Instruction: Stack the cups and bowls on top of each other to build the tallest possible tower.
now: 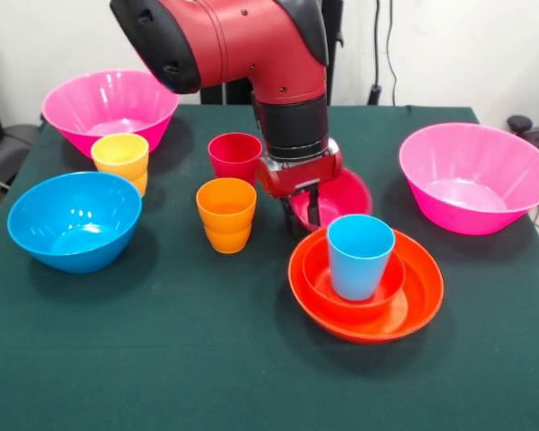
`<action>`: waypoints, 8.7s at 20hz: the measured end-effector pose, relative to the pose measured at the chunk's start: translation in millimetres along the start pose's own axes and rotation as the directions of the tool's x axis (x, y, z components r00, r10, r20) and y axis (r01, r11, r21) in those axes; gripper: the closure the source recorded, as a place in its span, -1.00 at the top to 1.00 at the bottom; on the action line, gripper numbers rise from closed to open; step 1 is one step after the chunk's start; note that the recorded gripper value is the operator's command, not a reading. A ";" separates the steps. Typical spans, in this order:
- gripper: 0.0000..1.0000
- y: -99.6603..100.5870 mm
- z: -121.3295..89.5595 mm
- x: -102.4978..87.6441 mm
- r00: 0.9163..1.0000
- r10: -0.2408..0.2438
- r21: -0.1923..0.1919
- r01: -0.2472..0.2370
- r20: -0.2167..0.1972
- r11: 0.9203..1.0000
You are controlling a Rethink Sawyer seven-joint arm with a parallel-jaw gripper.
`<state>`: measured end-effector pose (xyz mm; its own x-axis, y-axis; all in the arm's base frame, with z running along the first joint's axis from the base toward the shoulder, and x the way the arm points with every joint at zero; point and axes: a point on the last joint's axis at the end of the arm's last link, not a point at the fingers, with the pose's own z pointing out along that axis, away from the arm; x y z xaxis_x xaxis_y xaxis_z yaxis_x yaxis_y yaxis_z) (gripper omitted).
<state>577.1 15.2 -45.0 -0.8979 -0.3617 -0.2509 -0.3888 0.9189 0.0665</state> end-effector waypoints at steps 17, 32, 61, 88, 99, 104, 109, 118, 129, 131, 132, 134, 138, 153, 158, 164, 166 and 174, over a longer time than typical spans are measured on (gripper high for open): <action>-1.00 -5.9 -62.6 -49.1 0.989 0.095 0.016 -0.094 -0.112 0.995; -1.00 -56.8 -141.9 -89.7 0.981 0.171 -0.133 -0.182 -0.087 0.974; -1.00 -35.9 -160.0 -131.7 0.934 0.223 -0.398 -0.098 0.280 0.912; -1.00 -62.8 -163.6 -159.5 0.887 0.249 -0.423 -0.068 0.389 0.903; -1.00 -88.2 -175.1 -182.2 0.859 0.260 -0.395 -0.075 0.441 0.916; -1.00 -102.3 -177.8 -189.3 0.850 0.250 -0.371 -0.070 0.465 0.926; -1.00 -112.6 -179.7 -194.0 0.844 0.229 -0.346 -0.055 0.485 0.936; -1.00 -124.0 -176.9 -200.8 0.834 0.206 -0.324 -0.035 0.511 0.946; -1.00 -121.1 -161.1 -199.4 0.831 0.227 -0.353 -0.039 0.508 0.935; -1.00 -120.0 -158.5 -198.6 0.831 0.232 -0.360 -0.041 0.506 0.932; -1.00 -119.6 -157.4 -198.3 0.831 0.234 -0.362 -0.042 0.505 0.931; -1.00 -118.8 -155.2 -197.7 0.830 0.237 -0.366 -0.043 0.504 0.929; -1.00 -116.7 -149.2 -195.5 0.831 0.236 -0.368 -0.041 0.503 0.929; -1.00 -109.3 -132.7 -190.1 0.833 0.217 -0.374 -0.013 0.509 0.927; -1.00 -108.0 -128.8 -188.8 0.833 0.187 -0.361 0.017 0.521 0.933; -1.00 -108.2 -125.5 -187.2 0.833 0.152 -0.341 0.046 0.531 0.939; -1.00 -108.4 -125.0 -186.9 0.833 0.141 -0.334 0.055 0.535 0.941; -1.00 -109.7 -123.4 -185.1 0.836 0.104 -0.314 0.084 0.538 0.946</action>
<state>760.5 -38.0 113.4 -0.6802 -0.1220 -0.7228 -0.5079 0.7894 0.3447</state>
